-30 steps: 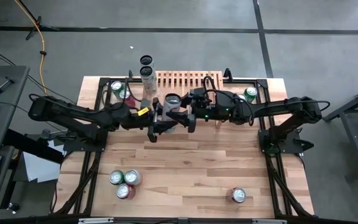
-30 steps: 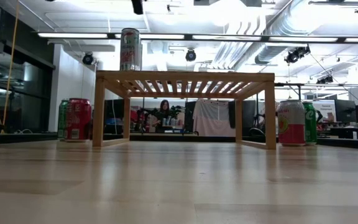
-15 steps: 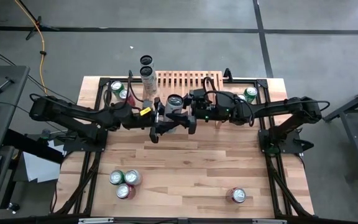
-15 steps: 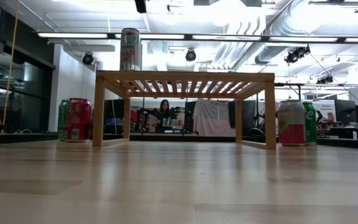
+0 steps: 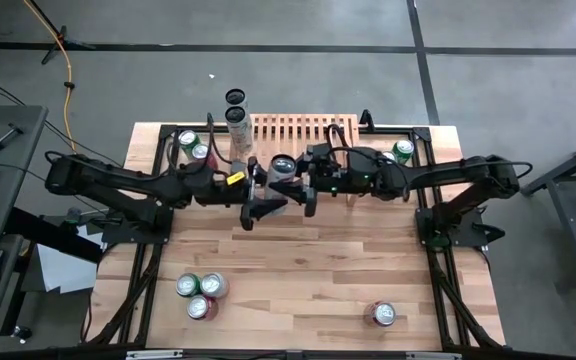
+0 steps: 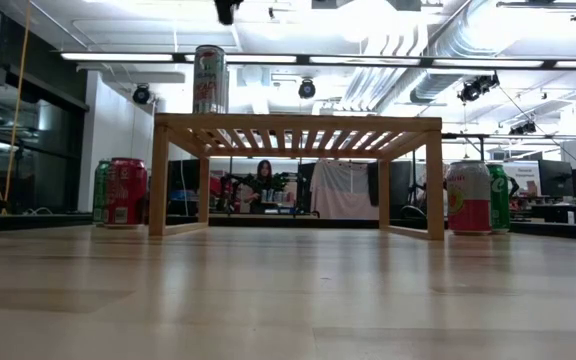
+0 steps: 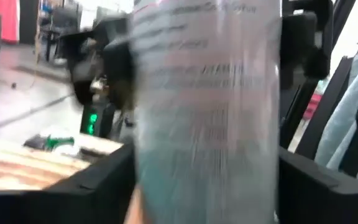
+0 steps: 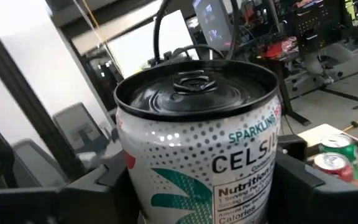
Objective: Place canned beverage on shelf
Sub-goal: Put the white-pink soda can on the shelf aligned with the other white-pink soda cans
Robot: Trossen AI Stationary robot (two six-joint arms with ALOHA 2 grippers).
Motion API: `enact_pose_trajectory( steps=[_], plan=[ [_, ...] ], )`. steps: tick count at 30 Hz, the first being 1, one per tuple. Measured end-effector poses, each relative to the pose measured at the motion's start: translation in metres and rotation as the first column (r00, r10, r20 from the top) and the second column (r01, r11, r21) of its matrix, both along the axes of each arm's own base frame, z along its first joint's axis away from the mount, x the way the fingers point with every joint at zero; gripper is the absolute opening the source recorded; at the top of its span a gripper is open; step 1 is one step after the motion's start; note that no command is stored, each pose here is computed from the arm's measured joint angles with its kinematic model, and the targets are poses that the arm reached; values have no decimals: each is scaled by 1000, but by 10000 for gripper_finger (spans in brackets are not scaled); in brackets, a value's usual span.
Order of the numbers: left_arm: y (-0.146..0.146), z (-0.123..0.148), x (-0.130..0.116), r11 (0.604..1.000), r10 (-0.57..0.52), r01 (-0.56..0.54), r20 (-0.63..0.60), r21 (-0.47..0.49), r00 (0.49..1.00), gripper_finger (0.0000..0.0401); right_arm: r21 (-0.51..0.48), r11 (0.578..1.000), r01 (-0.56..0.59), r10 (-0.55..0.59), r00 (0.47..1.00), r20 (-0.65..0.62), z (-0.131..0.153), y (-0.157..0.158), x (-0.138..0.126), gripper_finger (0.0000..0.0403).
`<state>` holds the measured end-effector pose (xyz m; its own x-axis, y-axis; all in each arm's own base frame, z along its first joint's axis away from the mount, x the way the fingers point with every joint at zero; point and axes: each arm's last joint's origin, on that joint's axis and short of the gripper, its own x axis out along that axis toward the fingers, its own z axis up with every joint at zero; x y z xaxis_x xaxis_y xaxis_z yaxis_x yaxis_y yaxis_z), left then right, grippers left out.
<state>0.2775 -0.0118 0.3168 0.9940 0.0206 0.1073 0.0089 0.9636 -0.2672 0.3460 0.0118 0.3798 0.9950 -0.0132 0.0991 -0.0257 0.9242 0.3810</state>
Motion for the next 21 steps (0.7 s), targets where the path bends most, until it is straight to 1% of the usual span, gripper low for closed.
enact_pose_trajectory(
  steps=[2, 4, 6, 8, 11, 14, 17, 21],
  plan=[
    [3, 2, -6, 1000, 2, -2, -34, -18, 999, 349, -15, 1000, 4, -4, 1000, -1, 7, -1, -9, 234],
    [8, 4, -15, 1000, 17, -18, -83, -16, 996, 374, -24, 1000, 13, -14, 1000, -23, 12, -3, -17, 234],
    [12, 7, -26, 999, 42, -43, -122, -9, 992, 384, -34, 999, 18, -20, 998, -63, 14, -3, -24, 234],
    [16, 16, -43, 998, 66, -65, -123, 12, 990, 387, -49, 999, 23, -27, 996, -87, 17, -3, -31, 234],
    [22, 36, -74, 989, 148, -146, -56, 39, 987, 387, -59, 998, 38, -45, 992, -119, 18, -1, -38, 234],
    [25, 56, -108, 964, 258, -261, 51, 57, 965, 385, -83, 995, 54, -67, 985, -160, 13, 1, -38, 234],
    [27, 72, -141, 931, 352, -363, 161, 40, 922, 385, -96, 994, 58, -75, 980, -182, 6, 4, -31, 234],
    [27, 79, -170, 909, 409, -417, 216, -12, 886, 385, -118, 992, 32, -58, 974, -219, -9, 5, -16, 234]
  ],
)
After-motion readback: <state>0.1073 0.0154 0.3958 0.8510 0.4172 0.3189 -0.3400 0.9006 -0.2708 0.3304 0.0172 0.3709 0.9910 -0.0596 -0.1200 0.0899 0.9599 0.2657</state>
